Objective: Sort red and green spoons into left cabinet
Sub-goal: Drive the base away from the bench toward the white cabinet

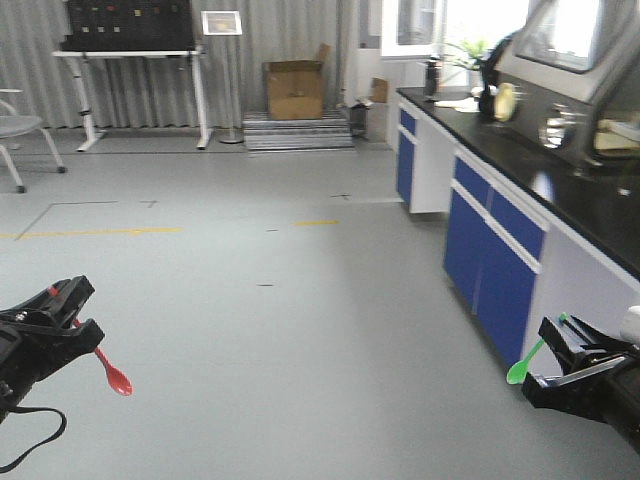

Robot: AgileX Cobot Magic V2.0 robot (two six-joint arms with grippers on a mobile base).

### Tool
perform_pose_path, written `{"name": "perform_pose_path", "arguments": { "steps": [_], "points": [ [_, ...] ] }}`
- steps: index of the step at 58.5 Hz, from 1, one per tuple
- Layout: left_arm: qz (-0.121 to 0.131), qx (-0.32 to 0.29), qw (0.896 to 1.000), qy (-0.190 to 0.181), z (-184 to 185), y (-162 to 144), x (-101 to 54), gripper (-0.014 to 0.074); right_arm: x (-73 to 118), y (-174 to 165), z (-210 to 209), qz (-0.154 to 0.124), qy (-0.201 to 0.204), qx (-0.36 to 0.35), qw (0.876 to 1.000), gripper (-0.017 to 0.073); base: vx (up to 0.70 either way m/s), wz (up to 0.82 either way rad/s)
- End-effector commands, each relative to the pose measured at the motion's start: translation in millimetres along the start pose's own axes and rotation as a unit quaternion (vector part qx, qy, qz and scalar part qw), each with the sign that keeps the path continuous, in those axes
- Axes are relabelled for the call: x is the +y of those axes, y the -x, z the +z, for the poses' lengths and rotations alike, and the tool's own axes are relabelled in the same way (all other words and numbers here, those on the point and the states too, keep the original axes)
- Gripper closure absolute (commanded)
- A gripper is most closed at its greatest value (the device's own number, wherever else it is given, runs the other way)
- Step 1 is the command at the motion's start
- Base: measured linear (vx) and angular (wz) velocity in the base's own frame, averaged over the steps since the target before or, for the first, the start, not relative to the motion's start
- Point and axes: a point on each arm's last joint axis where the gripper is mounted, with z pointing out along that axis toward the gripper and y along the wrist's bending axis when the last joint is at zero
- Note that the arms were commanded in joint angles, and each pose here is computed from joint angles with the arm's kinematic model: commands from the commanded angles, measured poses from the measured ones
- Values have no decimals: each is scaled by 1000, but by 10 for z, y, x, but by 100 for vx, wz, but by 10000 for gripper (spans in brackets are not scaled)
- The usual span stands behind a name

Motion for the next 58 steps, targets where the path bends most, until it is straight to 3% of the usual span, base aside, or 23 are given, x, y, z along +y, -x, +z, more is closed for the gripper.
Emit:
{"name": "perform_pose_path", "arguments": {
  "steps": [1, 58],
  "points": [
    [1, -65, 998, -28, 0, 233, -101, 597, 29, 223, -20, -6, 11, -66, 998, 565, 29, 41],
    [1, -65, 998, -28, 0, 233, -101, 597, 29, 223, -20, -6, 11, -66, 998, 565, 42, 17]
  ]
}}
